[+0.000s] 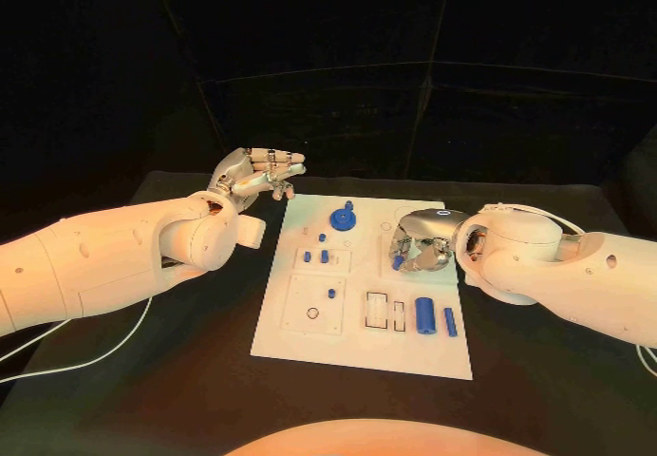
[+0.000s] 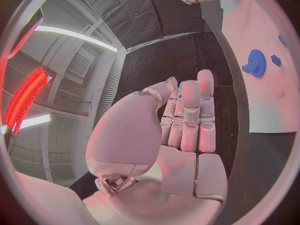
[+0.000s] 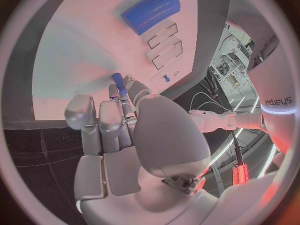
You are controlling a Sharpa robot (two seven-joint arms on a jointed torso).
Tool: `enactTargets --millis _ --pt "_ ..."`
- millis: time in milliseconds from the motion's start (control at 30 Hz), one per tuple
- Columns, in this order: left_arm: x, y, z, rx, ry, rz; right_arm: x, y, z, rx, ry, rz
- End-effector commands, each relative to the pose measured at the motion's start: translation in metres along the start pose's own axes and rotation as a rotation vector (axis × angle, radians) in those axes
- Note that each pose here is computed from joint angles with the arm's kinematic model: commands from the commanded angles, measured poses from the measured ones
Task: Assemble the parts on the task board
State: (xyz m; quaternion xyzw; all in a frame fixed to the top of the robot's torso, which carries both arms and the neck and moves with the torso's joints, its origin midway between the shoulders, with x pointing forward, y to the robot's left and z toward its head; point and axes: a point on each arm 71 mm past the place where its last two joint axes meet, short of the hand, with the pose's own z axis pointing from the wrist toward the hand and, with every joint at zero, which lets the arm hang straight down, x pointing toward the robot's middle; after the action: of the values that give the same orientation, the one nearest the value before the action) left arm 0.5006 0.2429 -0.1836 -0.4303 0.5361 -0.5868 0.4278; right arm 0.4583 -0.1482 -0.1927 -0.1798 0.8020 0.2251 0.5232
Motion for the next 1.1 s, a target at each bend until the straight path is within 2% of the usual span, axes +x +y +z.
enactTargets --millis 33,333,433,833,967,1100 --pt "0.0014 -0.0013 0.0004 0.006 0.012 -0.007 0.001 0.0 0.001 0.009 0.008 -0.03" --pt "0.0005 -0.0013 0.0002 0.005 0.01 -0.007 0.003 0.002 0.004 0.009 -0.004 -0.05" --pt "0.0004 -0.0013 0.0002 0.005 0.01 -0.007 0.003 0.004 0.005 0.004 -0.022 -0.045" --pt "-0.0011 -0.0012 0.0 0.004 0.009 -0.006 -0.005 0.001 -0.003 0.003 -0.158 -0.011" --pt "-0.0016 -0.0011 0.0 0.003 0.009 -0.007 -0.009 0.005 -0.012 -0.024 -0.219 -0.007" --pt "-0.0015 -0.001 0.0002 0.004 0.011 -0.007 -0.011 0.011 -0.019 -0.053 -0.256 0.001"
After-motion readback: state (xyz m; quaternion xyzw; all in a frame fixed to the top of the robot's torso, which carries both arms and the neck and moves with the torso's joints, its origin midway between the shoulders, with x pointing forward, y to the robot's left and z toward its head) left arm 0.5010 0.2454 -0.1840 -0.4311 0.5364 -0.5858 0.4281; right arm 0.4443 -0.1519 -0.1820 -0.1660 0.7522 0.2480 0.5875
